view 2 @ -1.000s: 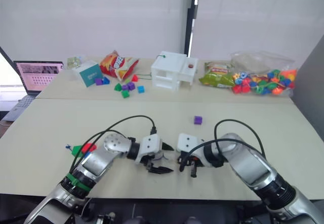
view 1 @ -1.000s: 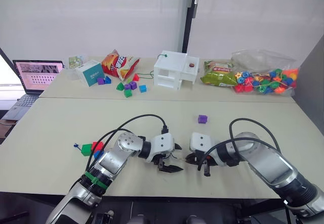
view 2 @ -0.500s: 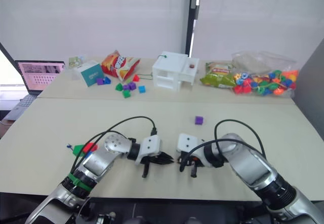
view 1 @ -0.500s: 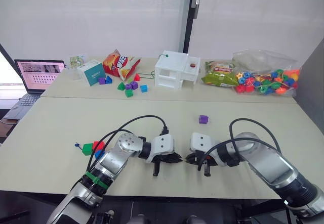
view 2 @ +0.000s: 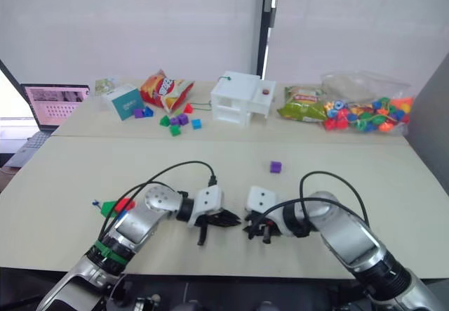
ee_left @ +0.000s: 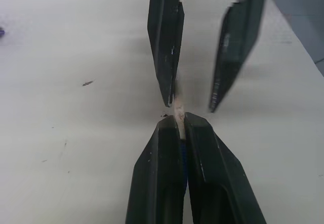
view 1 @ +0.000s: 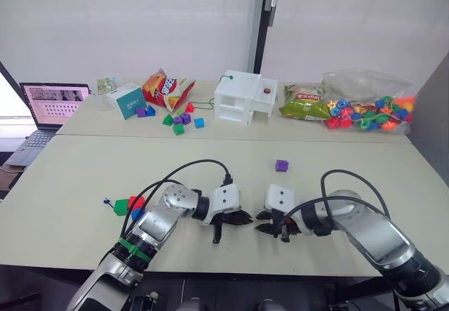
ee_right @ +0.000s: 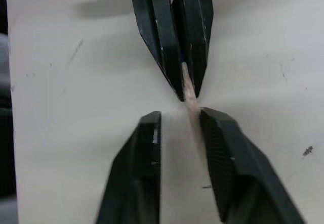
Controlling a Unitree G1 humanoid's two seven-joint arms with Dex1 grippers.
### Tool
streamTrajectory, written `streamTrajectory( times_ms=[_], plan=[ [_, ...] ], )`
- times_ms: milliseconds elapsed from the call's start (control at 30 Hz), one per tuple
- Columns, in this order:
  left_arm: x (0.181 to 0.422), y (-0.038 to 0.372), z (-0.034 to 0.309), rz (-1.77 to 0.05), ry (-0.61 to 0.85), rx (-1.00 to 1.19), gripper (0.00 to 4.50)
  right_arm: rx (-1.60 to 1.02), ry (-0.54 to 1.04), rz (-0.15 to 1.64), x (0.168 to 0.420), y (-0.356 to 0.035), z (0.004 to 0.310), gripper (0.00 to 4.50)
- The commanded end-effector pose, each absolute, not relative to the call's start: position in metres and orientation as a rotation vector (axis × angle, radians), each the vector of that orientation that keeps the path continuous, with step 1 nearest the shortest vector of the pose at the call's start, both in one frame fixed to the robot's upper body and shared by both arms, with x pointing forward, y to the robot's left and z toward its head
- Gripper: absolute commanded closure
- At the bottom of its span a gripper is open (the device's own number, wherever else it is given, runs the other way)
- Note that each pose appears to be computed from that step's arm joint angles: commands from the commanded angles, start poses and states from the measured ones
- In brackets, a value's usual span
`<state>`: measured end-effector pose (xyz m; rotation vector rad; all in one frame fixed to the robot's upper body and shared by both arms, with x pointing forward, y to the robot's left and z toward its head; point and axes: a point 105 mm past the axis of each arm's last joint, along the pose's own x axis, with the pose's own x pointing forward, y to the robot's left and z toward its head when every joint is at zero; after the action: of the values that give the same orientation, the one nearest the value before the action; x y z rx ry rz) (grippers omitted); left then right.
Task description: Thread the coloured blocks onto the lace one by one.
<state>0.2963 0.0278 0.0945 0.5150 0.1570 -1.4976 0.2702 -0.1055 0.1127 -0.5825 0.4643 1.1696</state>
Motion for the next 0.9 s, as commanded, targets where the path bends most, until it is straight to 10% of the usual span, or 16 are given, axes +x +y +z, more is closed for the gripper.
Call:
streamTrajectory(
  times_ms=[33,200,467,900],
  plan=[
    [0.298,0.04,0.103,-1.464,0.135,0.526,4.5,-0.481,0.374,0.971,0.279,-0.133,0.143,1.77],
    [0.298,0.057,0.102,-1.414,0.166,0.525,4.5,-0.268,0.279,0.621,0.287,-0.165,0.148,0.04],
    [0.298,0.068,0.104,-1.362,0.191,0.507,4.5,-0.059,0.1,0.087,0.331,-0.158,0.139,0.01],
    [0.297,0.067,0.106,-1.344,0.193,0.509,4.5,0.041,0.053,-0.095,0.414,-0.133,0.121,0.01]
  ],
)
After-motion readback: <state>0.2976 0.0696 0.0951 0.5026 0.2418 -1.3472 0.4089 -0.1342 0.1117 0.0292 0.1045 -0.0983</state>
